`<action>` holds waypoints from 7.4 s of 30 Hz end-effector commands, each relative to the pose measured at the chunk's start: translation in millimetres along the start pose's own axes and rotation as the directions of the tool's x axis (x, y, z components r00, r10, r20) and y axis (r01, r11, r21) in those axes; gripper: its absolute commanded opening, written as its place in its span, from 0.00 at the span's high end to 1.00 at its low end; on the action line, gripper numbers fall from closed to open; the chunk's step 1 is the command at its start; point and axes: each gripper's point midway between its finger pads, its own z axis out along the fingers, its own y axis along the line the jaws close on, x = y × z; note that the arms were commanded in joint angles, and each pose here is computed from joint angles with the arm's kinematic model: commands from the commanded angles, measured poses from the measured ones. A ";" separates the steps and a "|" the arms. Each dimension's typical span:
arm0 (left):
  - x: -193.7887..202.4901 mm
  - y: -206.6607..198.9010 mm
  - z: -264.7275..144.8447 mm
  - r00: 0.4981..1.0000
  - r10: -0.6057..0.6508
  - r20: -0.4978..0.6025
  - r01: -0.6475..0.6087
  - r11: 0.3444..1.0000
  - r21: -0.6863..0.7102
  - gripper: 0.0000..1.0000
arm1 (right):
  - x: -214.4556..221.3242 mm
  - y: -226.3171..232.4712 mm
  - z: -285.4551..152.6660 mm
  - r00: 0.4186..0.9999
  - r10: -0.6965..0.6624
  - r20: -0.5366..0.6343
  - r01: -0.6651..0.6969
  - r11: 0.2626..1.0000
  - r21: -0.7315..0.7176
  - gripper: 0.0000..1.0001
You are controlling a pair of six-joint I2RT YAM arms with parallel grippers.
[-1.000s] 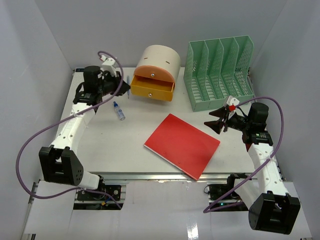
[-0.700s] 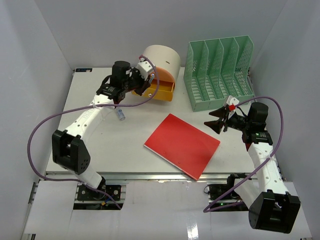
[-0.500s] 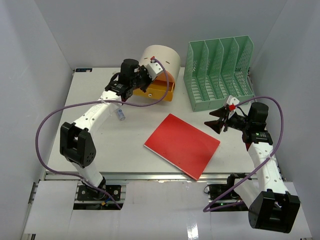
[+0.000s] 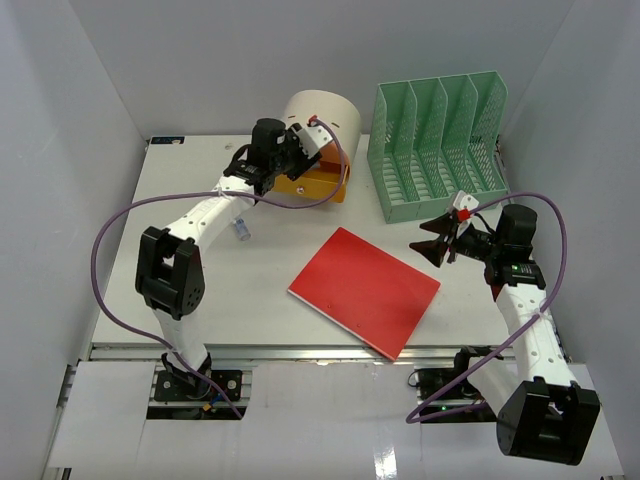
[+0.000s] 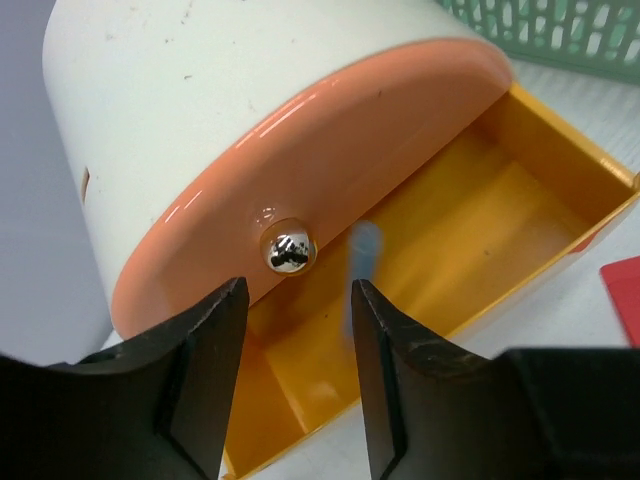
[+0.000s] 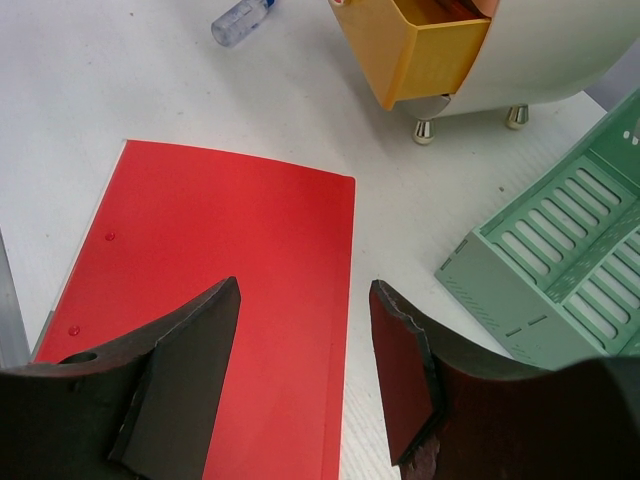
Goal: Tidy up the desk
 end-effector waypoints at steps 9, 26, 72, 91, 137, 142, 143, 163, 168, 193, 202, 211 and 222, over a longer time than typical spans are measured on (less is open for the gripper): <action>-78.4 18.9 -78.5 0.892 -0.354 0.281 0.379 0.925 -0.039 0.11 | 5.0 81.6 -6.2 0.944 -0.240 0.228 0.306 0.894 -0.328 0.31; 10.5 -62.4 -243.3 0.325 -0.890 0.321 0.932 0.359 0.052 0.02 | -24.1 56.7 205.6 0.816 -0.547 -0.185 0.418 0.781 -0.465 0.88; 68.2 -147.0 -215.6 0.058 -0.989 0.135 0.974 0.086 0.209 0.02 | -22.7 -48.6 318.5 0.820 -0.431 -0.377 0.434 0.897 -0.082 0.63; 64.3 -92.5 -29.2 0.190 -0.979 0.078 0.961 0.202 0.190 0.11 | -37.8 56.8 35.9 0.998 -0.027 -0.051 0.006 0.930 -0.367 0.35; 105.0 -53.2 37.5 -0.120 -0.985 0.126 0.967 -0.087 0.238 0.81 | -12.8 35.5 1.5 0.998 0.052 0.029 -0.045 0.978 -0.204 0.36; 111.6 -82.0 -0.8 -0.094 -0.991 0.096 0.970 -0.069 0.235 0.82 | -11.6 35.2 1.3 0.998 0.052 0.027 -0.045 0.978 -0.202 0.36; 113.5 -85.7 -6.5 -0.087 -0.992 0.095 0.971 -0.063 0.230 0.82 | -11.5 34.9 1.3 0.998 0.051 0.027 -0.044 0.979 -0.201 0.36; 122.4 -48.3 -55.5 0.157 -0.984 0.086 0.987 0.154 -0.043 0.17 | -5.1 27.7 -0.6 0.998 0.054 0.014 -0.051 0.984 -0.171 0.36; 142.1 -24.8 -91.9 0.217 -0.969 0.114 0.947 0.181 -0.267 0.11 | -4.5 27.7 -0.4 0.998 0.059 0.012 -0.056 0.983 -0.172 0.36; 262.7 -8.0 -95.4 0.136 -0.983 -0.124 0.715 0.184 -0.675 0.24 | -2.5 23.5 -2.6 0.997 0.073 0.011 -0.071 0.985 -0.155 0.36; 260.7 -26.5 -68.3 0.113 -0.978 -0.176 0.722 0.203 -0.662 0.26 | -2.0 22.1 -3.3 0.997 0.075 0.010 -0.073 0.986 -0.148 0.36; 281.3 -44.9 -75.9 0.071 -0.978 -0.198 0.679 0.192 -0.708 0.46 | -1.3 22.1 -3.9 0.996 0.089 0.014 -0.086 0.985 -0.152 0.36; 256.5 -26.4 -95.2 0.200 -0.961 -0.189 0.695 0.275 -0.664 0.85 | 0.7 21.0 -4.0 0.995 0.096 0.015 -0.093 0.985 -0.148 0.36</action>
